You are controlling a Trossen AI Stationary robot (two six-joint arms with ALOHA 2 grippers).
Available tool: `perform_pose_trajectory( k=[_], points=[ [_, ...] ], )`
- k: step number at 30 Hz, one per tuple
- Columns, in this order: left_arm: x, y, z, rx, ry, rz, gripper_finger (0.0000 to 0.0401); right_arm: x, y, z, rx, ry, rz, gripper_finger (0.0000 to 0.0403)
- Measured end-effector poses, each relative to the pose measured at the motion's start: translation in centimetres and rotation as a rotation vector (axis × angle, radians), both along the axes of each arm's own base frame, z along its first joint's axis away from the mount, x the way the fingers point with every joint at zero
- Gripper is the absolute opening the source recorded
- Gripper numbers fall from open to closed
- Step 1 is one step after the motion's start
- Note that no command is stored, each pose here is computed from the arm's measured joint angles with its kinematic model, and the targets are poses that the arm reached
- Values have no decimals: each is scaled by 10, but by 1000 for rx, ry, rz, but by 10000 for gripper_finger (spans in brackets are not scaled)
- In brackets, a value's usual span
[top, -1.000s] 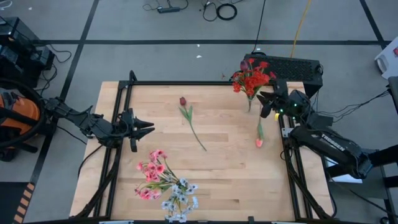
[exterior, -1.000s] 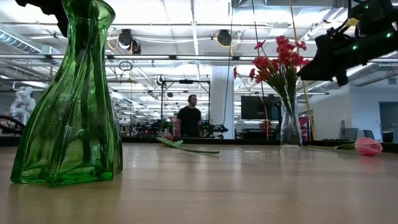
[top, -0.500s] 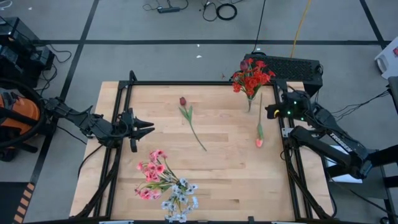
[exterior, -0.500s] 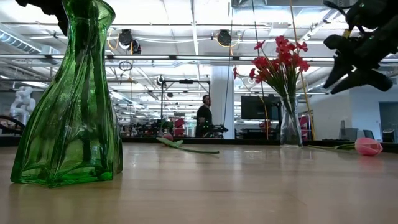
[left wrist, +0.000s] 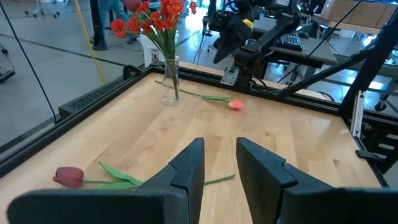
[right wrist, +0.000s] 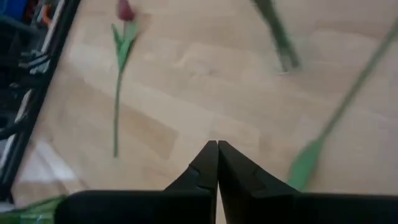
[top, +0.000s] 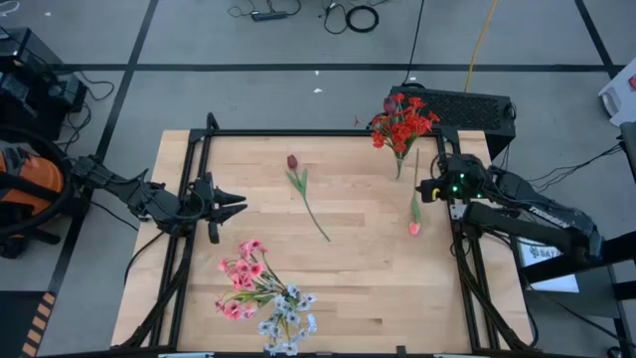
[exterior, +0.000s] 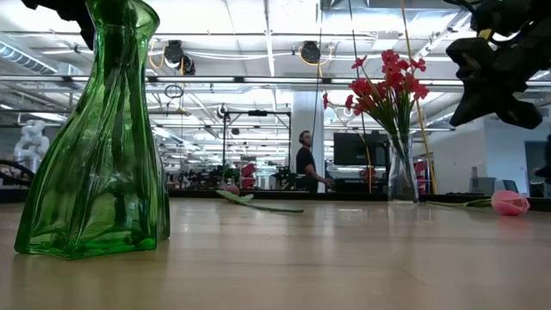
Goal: Sort flowers into vase by color
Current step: Put the pink flower into the green vase
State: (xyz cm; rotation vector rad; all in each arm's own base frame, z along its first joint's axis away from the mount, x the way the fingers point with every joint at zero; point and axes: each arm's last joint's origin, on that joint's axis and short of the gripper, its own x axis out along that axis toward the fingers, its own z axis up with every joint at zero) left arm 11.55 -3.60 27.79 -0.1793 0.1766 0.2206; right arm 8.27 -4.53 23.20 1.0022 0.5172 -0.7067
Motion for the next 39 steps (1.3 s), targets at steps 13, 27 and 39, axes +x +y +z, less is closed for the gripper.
perform_pose_trajectory(
  k=[13, 27, 39],
  points=[
    [0, 0, 0, 32, 7, -6, 100, 95, 21, 2, -83, -148, 207, 0],
    [0, 0, 0, 28, 8, -16, 100, 199, 48, 43, -176, 235, 484, 0],
    [0, -2, -1, 23, 24, -66, 100, 142, 54, 35, -70, 939, 806, 0]
  ],
)
